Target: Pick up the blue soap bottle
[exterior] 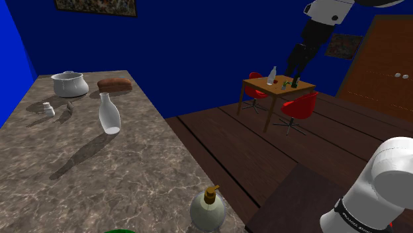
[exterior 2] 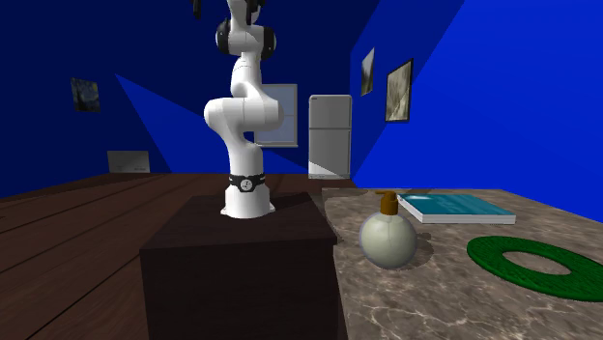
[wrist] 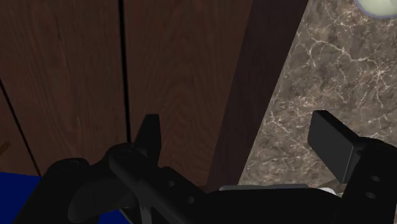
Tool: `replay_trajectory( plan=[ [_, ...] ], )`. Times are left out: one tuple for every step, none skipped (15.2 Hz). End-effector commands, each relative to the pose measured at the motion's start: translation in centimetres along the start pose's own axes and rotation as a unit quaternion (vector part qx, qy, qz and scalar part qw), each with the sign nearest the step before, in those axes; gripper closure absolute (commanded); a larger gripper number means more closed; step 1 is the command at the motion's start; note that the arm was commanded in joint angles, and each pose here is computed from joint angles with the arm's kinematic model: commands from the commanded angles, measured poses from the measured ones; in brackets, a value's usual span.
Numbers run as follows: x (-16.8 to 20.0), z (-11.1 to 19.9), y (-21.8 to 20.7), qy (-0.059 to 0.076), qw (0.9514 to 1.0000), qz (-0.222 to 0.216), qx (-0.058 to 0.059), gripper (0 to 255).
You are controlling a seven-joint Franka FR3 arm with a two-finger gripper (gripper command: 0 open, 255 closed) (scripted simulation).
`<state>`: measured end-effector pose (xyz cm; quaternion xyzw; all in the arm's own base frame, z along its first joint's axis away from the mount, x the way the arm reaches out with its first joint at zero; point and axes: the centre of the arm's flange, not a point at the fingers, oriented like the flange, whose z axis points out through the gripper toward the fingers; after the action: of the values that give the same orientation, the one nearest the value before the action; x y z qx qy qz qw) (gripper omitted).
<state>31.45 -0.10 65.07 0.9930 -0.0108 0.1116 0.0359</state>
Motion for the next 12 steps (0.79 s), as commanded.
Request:
replay_trajectory(
  plan=[
    [0.0, 0.0, 0.0, 0.0, 1.0, 0.0, 0.0, 0],
    [0.0, 0.9, -1.0, -0.003, 1.0, 0.001, 0.0, 0],
    [0.0, 1.7, -1.9, -0.007, 1.0, 0.001, 0.001, 0],
    [0.0, 2.6, -2.9, -0.01, 0.9999, 0.002, 0.001, 0],
    [0.0, 3.5, -3.9, -0.013, 0.9999, 0.003, 0.001, 0],
    [-0.1, 4.4, -4.9, -0.016, 0.9999, 0.004, 0.002, 0],
    [-0.1, 5.2, -5.8, -0.02, 0.9998, 0.004, 0.002, 0],
    [-0.1, 6.1, -6.8, -0.023, 0.9997, 0.005, 0.003, 0],
    [-0.2, 7.0, -7.8, -0.026, 0.9996, 0.006, 0.003, 0],
    [-0.2, 7.8, -8.8, -0.029, 0.9995, 0.006, 0.003, 0],
    [-0.3, 8.7, -9.8, -0.032, 0.9994, 0.007, 0.004, 0],
    [-0.3, 9.6, -10.7, -0.036, 0.9993, 0.008, 0.004, 0]
  ],
)
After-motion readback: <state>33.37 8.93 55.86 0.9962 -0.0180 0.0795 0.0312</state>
